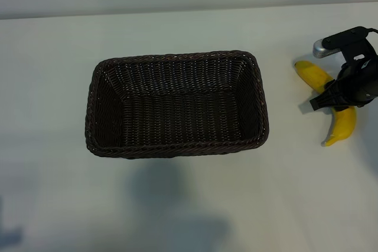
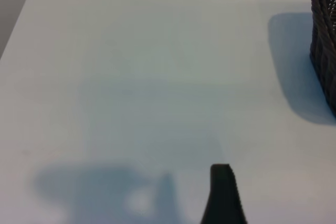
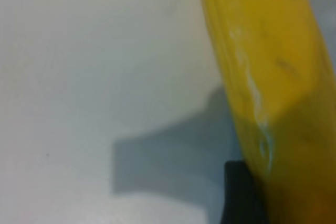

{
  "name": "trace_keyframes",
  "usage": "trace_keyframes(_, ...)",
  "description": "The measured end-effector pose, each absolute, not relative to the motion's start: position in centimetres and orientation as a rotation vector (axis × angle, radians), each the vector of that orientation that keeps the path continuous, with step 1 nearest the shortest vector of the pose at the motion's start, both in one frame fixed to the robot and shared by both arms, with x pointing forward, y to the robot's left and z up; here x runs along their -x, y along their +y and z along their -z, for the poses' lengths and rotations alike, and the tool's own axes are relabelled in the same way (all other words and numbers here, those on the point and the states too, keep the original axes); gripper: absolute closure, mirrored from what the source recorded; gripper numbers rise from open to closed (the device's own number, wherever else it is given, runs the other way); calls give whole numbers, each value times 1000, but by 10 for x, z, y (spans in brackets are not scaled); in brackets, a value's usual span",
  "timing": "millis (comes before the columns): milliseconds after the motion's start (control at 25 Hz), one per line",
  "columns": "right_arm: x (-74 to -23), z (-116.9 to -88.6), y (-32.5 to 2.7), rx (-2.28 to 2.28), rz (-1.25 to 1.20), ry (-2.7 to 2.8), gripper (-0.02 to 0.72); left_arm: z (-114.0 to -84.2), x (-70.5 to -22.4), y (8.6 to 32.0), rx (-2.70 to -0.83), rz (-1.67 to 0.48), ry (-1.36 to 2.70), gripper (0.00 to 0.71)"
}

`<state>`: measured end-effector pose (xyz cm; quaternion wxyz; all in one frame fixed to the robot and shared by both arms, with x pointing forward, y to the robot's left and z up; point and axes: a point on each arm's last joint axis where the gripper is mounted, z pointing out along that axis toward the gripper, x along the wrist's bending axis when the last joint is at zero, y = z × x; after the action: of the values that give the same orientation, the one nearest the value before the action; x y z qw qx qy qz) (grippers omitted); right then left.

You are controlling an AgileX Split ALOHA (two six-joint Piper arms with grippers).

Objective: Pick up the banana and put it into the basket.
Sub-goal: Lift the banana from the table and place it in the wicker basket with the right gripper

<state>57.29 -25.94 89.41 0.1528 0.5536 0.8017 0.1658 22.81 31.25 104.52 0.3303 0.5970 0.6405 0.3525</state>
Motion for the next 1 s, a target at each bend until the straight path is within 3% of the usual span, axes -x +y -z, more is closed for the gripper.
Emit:
trace_keyframes(520,-558,-999,-261,-1412,-711,2063,276,-1045,-228,312,-1561,-922,1675,171)
trace_keyframes(840,-556,-1006,-256,-1383,-735,2057,276,-1045,-228,312,-1562,-922,1675,171)
trace_keyframes(1000,-553,-1008,-229,-1249,-772,2114,276,-1045,-228,312,-1562,-922,1675,171)
